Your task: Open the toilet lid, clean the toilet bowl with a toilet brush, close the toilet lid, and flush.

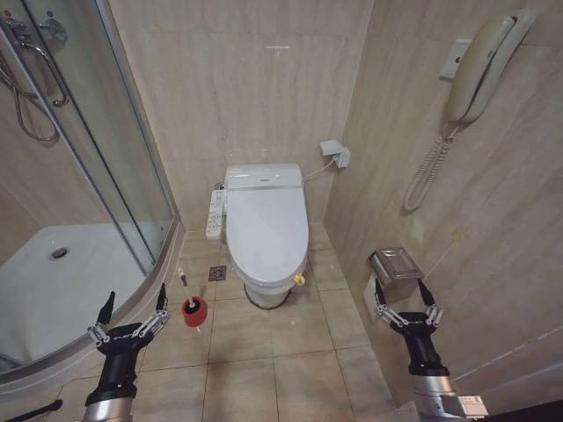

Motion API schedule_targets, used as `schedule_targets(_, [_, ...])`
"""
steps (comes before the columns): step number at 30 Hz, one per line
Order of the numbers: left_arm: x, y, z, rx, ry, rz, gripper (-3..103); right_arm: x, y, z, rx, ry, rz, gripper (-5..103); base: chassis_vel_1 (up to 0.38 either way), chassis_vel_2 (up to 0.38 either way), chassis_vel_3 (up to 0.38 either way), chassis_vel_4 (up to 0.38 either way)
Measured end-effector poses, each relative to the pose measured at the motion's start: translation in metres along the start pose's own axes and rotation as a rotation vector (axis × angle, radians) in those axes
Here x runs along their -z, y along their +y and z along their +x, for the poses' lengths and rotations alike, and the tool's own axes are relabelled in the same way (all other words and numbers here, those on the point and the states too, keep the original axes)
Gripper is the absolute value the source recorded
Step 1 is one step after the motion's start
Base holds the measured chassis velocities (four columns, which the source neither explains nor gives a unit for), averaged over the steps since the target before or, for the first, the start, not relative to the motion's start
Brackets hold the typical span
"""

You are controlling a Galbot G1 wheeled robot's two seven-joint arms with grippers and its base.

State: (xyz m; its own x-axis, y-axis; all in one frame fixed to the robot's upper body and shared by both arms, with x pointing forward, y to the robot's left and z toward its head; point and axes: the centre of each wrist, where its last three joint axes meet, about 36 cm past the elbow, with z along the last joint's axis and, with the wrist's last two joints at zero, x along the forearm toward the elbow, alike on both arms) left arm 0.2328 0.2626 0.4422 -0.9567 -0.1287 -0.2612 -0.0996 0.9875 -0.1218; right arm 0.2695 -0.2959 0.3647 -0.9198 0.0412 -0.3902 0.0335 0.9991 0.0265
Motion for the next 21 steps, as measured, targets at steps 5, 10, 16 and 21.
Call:
schedule_targets(5, [0.0027,-0.0015,0.0007,0.002,-0.006,0.002,100,-0.0003,0.0003,-0.0012,0.002,-0.003,-0.002,100,0.0,0.0,0.0,0.0])
schedule_targets(10, [0.006,-0.0005,0.0014,-0.001,-0.011,-0.005,100,0.0015,0.0029,-0.0015,-0.003,-0.01,-0.01,100,-0.053,0.05,0.057,-0.061])
schedule_targets(16, [0.0058,-0.0017,0.0032,-0.003,-0.013,-0.006,100,0.0055,0.0061,0.0022,0.001,-0.02,-0.017,100,-0.154,0.158,0.17,-0.164])
schedule_targets(21, [0.0053,-0.0025,0.0035,-0.004,-0.015,-0.006,100,0.0074,0.0063,0.0037,0.002,-0.027,-0.017,100,-0.216,0.217,0.228,-0.241])
